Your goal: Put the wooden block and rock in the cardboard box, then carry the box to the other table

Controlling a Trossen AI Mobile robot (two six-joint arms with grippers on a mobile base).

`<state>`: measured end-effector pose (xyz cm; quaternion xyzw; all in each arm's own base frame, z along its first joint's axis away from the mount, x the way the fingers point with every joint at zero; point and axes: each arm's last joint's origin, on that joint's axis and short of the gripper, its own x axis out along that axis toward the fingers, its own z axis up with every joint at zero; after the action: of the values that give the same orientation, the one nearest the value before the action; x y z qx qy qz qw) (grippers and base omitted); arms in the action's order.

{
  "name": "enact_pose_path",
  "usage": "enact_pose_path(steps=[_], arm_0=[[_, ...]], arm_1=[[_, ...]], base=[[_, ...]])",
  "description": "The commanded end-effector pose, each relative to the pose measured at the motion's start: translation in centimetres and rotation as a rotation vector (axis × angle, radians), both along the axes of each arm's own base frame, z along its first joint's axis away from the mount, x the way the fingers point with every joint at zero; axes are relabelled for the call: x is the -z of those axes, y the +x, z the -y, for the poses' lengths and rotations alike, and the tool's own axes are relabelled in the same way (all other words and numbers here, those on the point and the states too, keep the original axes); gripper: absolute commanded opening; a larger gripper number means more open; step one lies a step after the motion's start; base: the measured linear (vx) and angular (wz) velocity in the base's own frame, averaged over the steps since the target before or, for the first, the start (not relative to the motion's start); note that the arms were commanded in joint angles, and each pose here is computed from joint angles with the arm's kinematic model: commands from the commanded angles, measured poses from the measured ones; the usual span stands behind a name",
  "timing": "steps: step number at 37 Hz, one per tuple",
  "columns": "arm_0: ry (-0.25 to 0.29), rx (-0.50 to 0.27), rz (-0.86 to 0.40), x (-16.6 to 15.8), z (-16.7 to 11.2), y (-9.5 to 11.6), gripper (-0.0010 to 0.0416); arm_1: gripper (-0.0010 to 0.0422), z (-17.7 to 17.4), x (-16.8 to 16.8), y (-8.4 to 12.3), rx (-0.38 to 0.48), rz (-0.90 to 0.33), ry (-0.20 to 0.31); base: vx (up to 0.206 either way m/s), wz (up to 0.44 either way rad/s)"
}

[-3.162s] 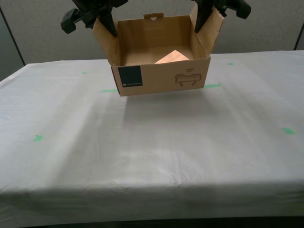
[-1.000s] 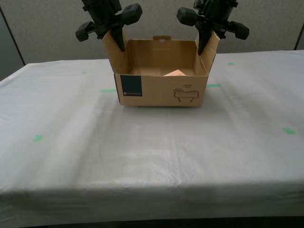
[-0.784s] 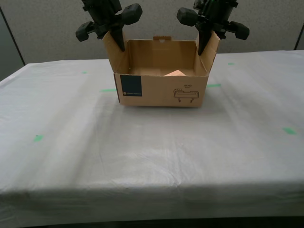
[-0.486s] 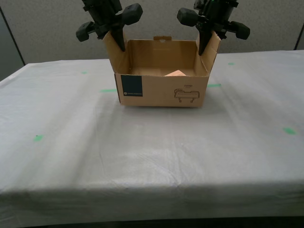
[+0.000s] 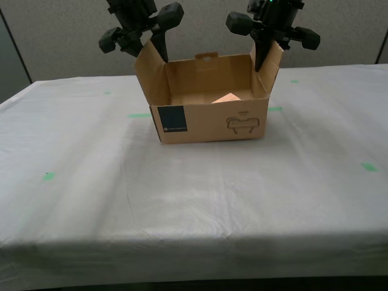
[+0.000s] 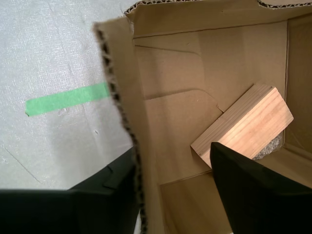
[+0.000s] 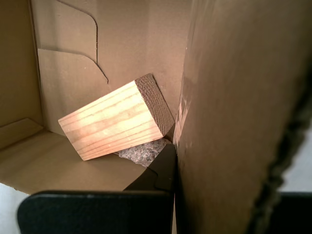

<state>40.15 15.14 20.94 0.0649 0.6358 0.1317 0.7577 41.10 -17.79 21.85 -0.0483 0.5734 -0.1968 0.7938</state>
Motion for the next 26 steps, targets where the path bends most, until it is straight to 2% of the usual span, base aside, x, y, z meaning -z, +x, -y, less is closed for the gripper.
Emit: enact_pose_path(steps=[1, 13, 26], arm_0=[[-0.001, 0.004, 0.014, -0.14, -0.02, 0.06, 0.0001], [0.004, -0.005, 0.034, -0.19, -0.1, 0.22, 0.0001], [-0.003, -0.014, 0.018, -0.05, -0.05, 0.09, 0.0001]], arm_1=[[0.0211, 0.06, -0.06, -0.02, 0.003, -0.001, -0.006], [0.0285, 0.08, -0.06, -0.03, 0.003, -0.001, -0.005], [0.0304, 0.09, -0.07, -0.01, 0.007, 0.003, -0.005]], base=[[0.0, 0.0], [0.0, 0.0], [0.0, 0.0]])
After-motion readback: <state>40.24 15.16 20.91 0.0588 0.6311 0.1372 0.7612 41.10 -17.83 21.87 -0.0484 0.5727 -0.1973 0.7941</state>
